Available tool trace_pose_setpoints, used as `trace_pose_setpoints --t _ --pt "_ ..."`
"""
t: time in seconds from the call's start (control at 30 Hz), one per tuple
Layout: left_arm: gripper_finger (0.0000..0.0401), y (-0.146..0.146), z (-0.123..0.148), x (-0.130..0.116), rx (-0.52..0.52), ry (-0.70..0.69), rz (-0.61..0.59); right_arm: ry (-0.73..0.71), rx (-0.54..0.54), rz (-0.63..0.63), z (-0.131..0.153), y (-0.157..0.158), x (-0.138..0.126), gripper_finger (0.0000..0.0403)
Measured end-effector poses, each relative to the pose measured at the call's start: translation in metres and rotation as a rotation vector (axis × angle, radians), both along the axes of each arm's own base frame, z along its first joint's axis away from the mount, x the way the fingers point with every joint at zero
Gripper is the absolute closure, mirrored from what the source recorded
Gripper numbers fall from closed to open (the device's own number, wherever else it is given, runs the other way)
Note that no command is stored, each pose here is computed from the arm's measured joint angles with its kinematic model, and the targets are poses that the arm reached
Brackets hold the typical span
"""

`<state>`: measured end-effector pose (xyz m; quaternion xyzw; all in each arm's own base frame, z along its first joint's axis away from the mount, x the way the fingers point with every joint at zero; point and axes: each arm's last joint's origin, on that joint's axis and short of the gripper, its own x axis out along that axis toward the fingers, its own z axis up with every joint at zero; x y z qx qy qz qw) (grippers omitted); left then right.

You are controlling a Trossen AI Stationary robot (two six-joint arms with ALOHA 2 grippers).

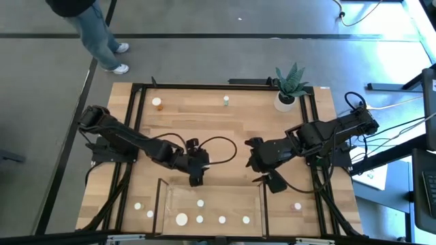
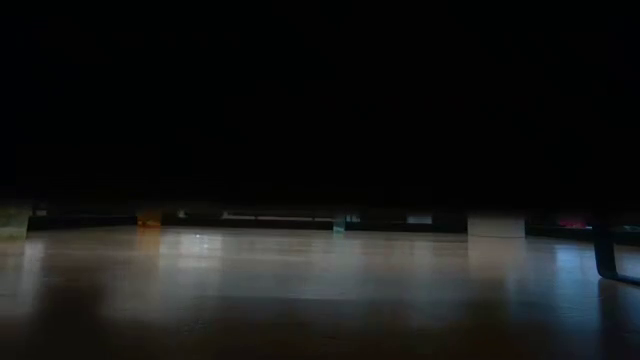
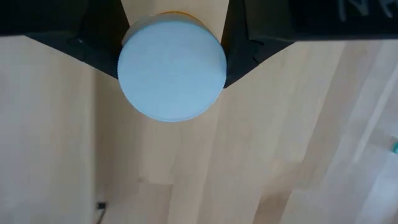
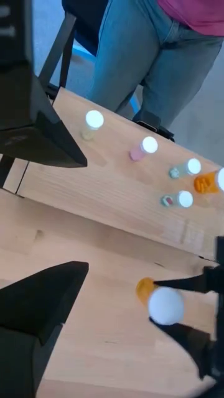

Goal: Pick and place medicine bottles onto shelf by color
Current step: Put the bottom orange pill bottle on the shelf aligned with the other orange pill bottle

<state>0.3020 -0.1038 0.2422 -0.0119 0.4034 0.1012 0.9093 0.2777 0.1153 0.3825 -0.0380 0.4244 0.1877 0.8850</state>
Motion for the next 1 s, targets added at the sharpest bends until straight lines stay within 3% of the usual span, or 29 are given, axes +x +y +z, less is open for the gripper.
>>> trace_pose_setpoints --t 0.27,0.57,1.0 --pt "0.0207 -0.027 0.020 -0.026 -0.082 -0.043 -0.041 -0.007 0.001 0.002 0.000 0.000 0.000 0.0141" --pt "0.0207 -0.067 0.022 -0.051 -0.151 -0.058 -0.095 -0.006 0.003 -0.002 0.000 0.000 0.000 0.0141" --pt "0.0207 -0.106 0.022 -0.083 -0.139 -0.128 -0.116 -0.005 0.005 -0.003 0.000 0.000 0.000 0.0141"
